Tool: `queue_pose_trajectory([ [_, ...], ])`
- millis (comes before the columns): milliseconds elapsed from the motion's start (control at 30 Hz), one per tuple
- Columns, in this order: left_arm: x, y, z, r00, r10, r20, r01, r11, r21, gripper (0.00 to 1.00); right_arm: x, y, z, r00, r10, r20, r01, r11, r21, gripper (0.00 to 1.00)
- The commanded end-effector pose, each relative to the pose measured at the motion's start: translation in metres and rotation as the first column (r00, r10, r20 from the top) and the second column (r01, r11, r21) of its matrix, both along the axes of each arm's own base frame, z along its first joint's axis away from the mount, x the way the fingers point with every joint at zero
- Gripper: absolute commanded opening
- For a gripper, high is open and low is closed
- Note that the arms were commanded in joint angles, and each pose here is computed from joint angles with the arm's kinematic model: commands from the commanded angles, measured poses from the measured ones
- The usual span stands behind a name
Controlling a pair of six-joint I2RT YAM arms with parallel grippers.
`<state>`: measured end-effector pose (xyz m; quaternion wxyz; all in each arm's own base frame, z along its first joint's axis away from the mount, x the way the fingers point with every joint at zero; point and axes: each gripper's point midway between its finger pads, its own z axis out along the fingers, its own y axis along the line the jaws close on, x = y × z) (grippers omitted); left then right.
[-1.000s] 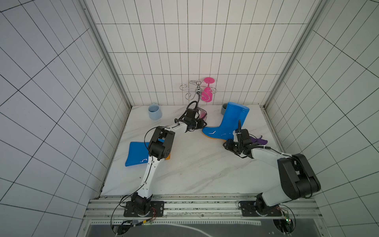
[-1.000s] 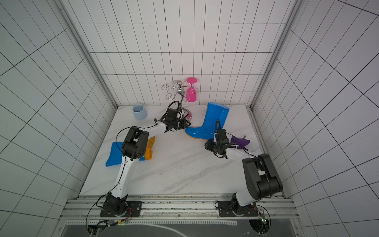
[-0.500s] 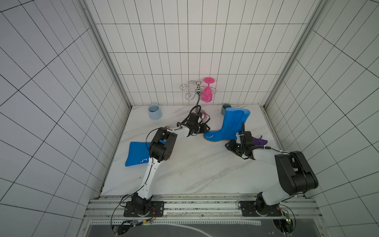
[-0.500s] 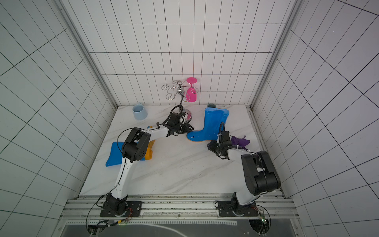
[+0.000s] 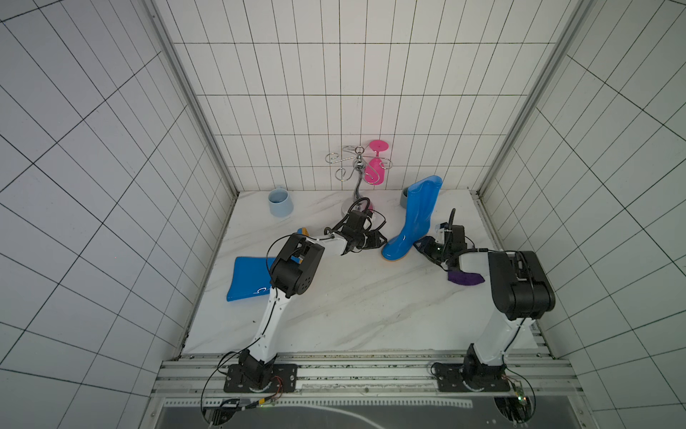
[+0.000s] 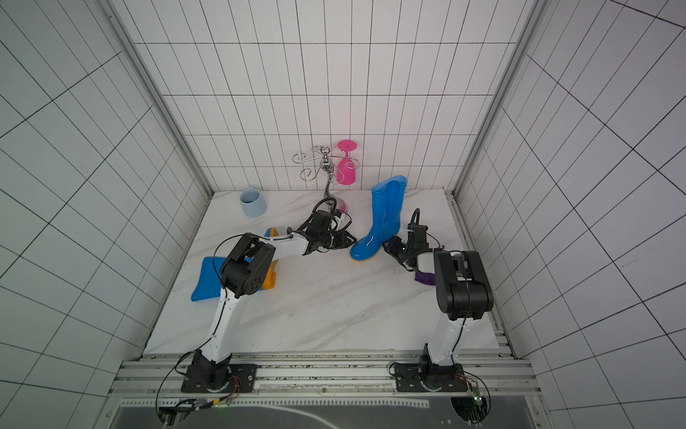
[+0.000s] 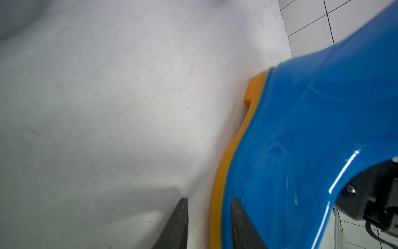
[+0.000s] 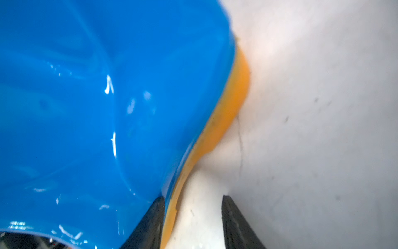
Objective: Wipe the rubber boots with a cloth
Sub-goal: Adjust the rubber boot at the center of the board.
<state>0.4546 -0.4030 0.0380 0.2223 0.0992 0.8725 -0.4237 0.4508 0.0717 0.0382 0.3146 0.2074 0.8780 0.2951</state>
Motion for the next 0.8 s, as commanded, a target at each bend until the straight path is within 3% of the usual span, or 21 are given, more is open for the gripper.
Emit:
queue_pose_trajectory([
  [0, -0.018, -0.022, -0.017, 0.998, -0.045, -0.053, 0.045, 0.999, -0.004, 0.34, 0.008, -0.019, -0.022, 0.996, -0.024, -0.082, 0.022, 1.000, -0.018, 0.46],
  [500, -0.015, -0.055, -0.015, 0.996, -0.083, -0.045, 0.081, 0.996, -0.038, 0.34, 0.038, -0.049, -0.032, 0.995, -0.035, -0.093, 0.035, 0.999, -0.008, 0.47],
  [767, -0.012, -0.031, -0.009, 0.998, -0.048, -0.047, 0.047, 0.999, -0.017, 0.34, 0.029, -0.066, 0.004, 0.997, -0.072, -0.042, 0.068, 0.994, -0.082, 0.47],
])
